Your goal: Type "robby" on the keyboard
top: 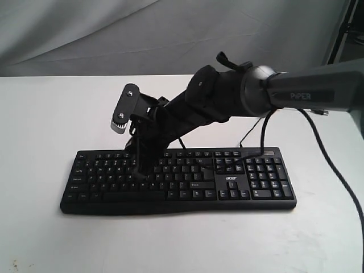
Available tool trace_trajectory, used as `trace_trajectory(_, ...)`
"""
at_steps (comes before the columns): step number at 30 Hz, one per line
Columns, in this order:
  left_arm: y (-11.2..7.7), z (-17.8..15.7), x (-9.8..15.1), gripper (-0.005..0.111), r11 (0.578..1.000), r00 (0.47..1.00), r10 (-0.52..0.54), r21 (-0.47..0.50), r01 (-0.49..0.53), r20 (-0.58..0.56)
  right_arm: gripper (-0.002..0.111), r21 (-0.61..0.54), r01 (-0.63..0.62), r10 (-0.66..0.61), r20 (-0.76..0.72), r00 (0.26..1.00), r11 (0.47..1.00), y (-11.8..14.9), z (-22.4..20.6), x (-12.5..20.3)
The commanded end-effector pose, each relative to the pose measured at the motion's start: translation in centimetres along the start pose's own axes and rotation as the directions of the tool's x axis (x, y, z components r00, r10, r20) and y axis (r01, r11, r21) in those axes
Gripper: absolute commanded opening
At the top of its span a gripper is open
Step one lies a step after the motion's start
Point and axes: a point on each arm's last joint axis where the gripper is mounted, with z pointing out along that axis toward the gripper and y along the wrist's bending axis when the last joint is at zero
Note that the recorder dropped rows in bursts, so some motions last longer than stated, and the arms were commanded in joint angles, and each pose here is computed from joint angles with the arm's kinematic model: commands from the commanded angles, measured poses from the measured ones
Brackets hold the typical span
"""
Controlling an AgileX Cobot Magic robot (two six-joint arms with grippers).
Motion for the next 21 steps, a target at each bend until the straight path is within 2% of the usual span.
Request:
trace_trajectory(1,0.0,0.0,0.1,0.000,1.000,1.000,0.003,0.005,-0.003,0.005,0.000,0.028,-0.005,0.004,0.035,0.999,1.000,-0.5,-2.0,-1.3)
trace_trajectory(8,0.0,0.0,0.1,0.000,1.000,1.000,0.003,0.005,-0.003,0.005,0.000,0.125,0.022,-0.033,0.086,0.996,0.992,-0.5,-6.7,-4.1)
trace_trajectory(11,0.0,0.0,0.1,0.000,1.000,1.000,0.003,0.005,-0.003,0.005,0.000,0.204,0.055,-0.073,0.081,0.994,0.977,0.8,-9.2,-4.8)
trace_trajectory(16,0.0,0.0,0.1,0.000,1.000,1.000,0.003,0.005,-0.003,0.005,0.000,0.322,0.045,-0.107,0.177,0.978,0.946,3.9,-15.3,-6.4)
trace_trajectory(19,0.0,0.0,0.1,0.000,1.000,1.000,0.003,0.005,-0.003,0.005,0.000,0.457,-0.037,-0.134,0.335,0.933,0.889,7.1,-21.8,-6.5)
trace_trajectory(21,0.0,0.0,0.1,0.000,1.000,1.000,0.003,0.005,-0.003,0.005,0.000,0.507,-0.108,-0.143,0.431,0.891,0.855,9.3,-25.1,-5.7)
